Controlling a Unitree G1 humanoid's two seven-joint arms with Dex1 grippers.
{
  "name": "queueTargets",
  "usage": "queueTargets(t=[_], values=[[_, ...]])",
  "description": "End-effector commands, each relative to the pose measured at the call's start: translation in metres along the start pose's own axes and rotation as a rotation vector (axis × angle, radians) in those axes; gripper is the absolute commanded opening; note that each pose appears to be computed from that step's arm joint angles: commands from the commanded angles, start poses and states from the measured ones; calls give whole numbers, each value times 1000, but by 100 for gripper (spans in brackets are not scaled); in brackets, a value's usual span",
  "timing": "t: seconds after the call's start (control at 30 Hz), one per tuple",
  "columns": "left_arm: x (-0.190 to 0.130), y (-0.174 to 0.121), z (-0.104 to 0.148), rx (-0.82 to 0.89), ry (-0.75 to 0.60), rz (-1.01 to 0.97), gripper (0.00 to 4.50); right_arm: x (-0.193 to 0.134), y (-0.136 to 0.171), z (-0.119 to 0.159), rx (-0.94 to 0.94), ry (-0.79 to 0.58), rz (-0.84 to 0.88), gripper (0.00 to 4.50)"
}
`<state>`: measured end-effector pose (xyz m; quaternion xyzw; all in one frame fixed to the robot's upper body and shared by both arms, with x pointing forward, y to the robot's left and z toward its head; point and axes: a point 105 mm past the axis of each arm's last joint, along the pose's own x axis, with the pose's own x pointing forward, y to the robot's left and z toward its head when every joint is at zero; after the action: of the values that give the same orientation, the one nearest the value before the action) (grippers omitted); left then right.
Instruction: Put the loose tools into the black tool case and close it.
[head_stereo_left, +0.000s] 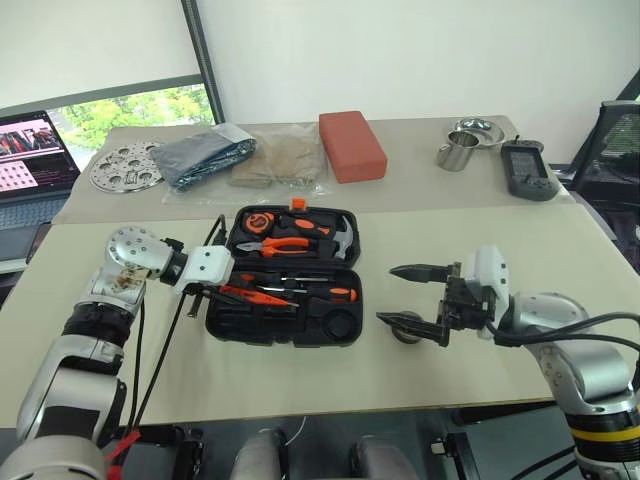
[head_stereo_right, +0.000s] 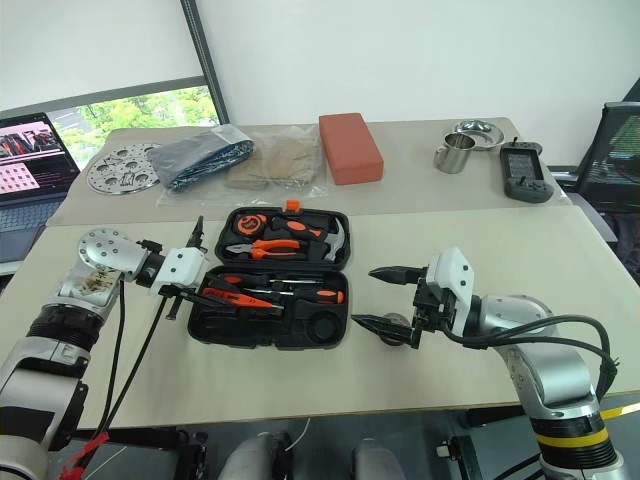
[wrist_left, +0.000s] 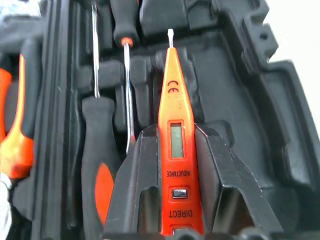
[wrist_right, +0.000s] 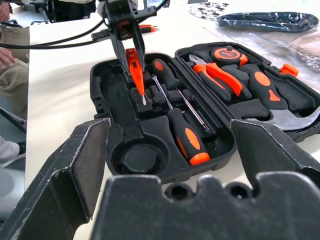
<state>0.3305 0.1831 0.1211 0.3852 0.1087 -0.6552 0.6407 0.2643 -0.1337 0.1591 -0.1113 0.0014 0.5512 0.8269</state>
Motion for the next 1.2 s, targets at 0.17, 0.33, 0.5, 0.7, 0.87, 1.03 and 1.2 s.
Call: queueTargets(t=[0.17, 0.33, 0.5, 0.7, 0.87, 1.03, 1.2], values=[[3, 6, -3, 3, 40, 70, 48, -4, 1, 14, -45, -33, -13, 445], [8, -2, -7, -9, 62, 63, 48, -1, 0, 15, -52, -39, -6, 445], [6, -16, -12, -50, 113, -5, 48, 0, -2, 15, -62, -42, -1, 445], [6, -6, -14, -38, 153, 50, 48, 1, -3, 16, -68, -47, 4, 445], [6, -8, -8, -63, 118, 35, 205, 0, -3, 15, -69, -46, 3, 450], [-4, 5, -2, -39, 100, 121, 387, -1, -2, 12, -65, -44, 0, 450], [-23, 23, 27, -30, -20, 208, 424, 1, -1, 12, -63, -45, 8, 450]])
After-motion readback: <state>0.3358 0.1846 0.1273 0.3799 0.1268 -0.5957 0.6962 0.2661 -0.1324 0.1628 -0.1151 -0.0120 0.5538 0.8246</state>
